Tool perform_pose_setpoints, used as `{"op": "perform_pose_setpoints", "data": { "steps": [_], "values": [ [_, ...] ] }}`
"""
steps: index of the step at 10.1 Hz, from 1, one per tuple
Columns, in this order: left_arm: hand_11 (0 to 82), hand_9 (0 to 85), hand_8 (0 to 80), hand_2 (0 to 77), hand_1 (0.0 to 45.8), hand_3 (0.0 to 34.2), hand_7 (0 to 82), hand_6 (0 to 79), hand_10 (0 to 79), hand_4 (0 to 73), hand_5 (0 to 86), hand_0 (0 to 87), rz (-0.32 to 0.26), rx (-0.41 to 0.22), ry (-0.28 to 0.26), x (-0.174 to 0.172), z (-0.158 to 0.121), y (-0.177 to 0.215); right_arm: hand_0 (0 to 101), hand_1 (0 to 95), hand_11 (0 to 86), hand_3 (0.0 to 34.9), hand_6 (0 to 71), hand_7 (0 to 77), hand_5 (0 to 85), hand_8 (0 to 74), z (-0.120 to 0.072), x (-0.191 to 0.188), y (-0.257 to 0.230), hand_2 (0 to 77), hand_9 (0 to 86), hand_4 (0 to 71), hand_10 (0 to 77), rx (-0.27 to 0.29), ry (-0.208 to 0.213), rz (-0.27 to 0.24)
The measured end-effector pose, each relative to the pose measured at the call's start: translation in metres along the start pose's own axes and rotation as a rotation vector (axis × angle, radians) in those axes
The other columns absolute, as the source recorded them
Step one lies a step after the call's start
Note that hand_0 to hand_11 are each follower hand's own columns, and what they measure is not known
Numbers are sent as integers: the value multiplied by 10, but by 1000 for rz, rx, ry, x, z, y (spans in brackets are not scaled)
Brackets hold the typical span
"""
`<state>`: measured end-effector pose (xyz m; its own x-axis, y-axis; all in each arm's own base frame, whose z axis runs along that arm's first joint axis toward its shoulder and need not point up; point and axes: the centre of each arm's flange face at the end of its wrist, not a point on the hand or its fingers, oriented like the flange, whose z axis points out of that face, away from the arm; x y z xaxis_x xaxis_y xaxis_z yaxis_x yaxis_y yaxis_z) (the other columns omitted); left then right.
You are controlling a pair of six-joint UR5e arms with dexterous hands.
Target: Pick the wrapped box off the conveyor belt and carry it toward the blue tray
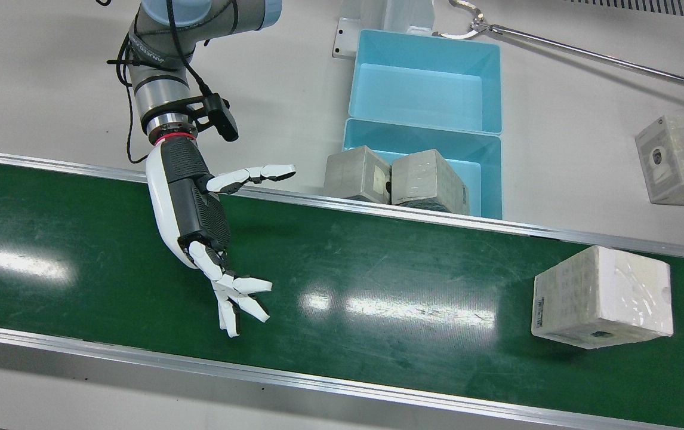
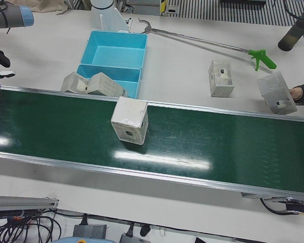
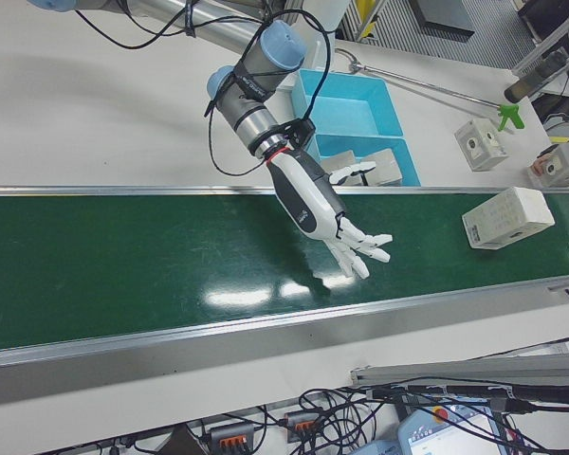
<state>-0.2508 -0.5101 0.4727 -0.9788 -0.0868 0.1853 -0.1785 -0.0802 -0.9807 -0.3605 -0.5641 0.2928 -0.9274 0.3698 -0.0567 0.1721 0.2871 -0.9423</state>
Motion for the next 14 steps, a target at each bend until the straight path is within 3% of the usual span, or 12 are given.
{"op": "perform_pose_setpoints", "data": {
  "steps": [6, 7, 9, 10, 14],
  "values": [
    [5, 0, 5, 11, 0, 0, 0, 5, 5, 0, 11, 0, 0, 0, 0, 0, 0, 0, 490, 164, 5, 0, 76, 82, 240, 22, 1, 3, -7, 120, 49, 131, 0, 14, 2, -6],
    [5, 0, 5, 11, 0, 0, 0, 5, 5, 0, 11, 0, 0, 0, 0, 0, 0, 0, 490, 164, 5, 0, 44, 49, 224, 16, 1, 2, -7, 120, 27, 104, 0, 14, 0, -6],
    [5, 0, 5, 11, 0, 0, 5, 5, 5, 0, 11, 0, 0, 0, 0, 0, 0, 0, 490, 164, 5, 0, 44, 49, 224, 16, 2, -1, -7, 120, 27, 104, 0, 12, -3, -6],
    [5, 0, 5, 11, 0, 0, 0, 5, 0, 0, 11, 0, 0, 0, 0, 0, 0, 0, 490, 185, 5, 0, 65, 71, 267, 16, 2, -1, -7, 147, 49, 142, 0, 12, -3, -8],
    [5, 0, 5, 5, 0, 0, 5, 5, 0, 0, 11, 0, 0, 0, 0, 0, 0, 0, 495, 169, 5, 0, 71, 82, 267, 16, 2, -4, -8, 164, 49, 142, 0, 17, -6, -15]
  ]
}}
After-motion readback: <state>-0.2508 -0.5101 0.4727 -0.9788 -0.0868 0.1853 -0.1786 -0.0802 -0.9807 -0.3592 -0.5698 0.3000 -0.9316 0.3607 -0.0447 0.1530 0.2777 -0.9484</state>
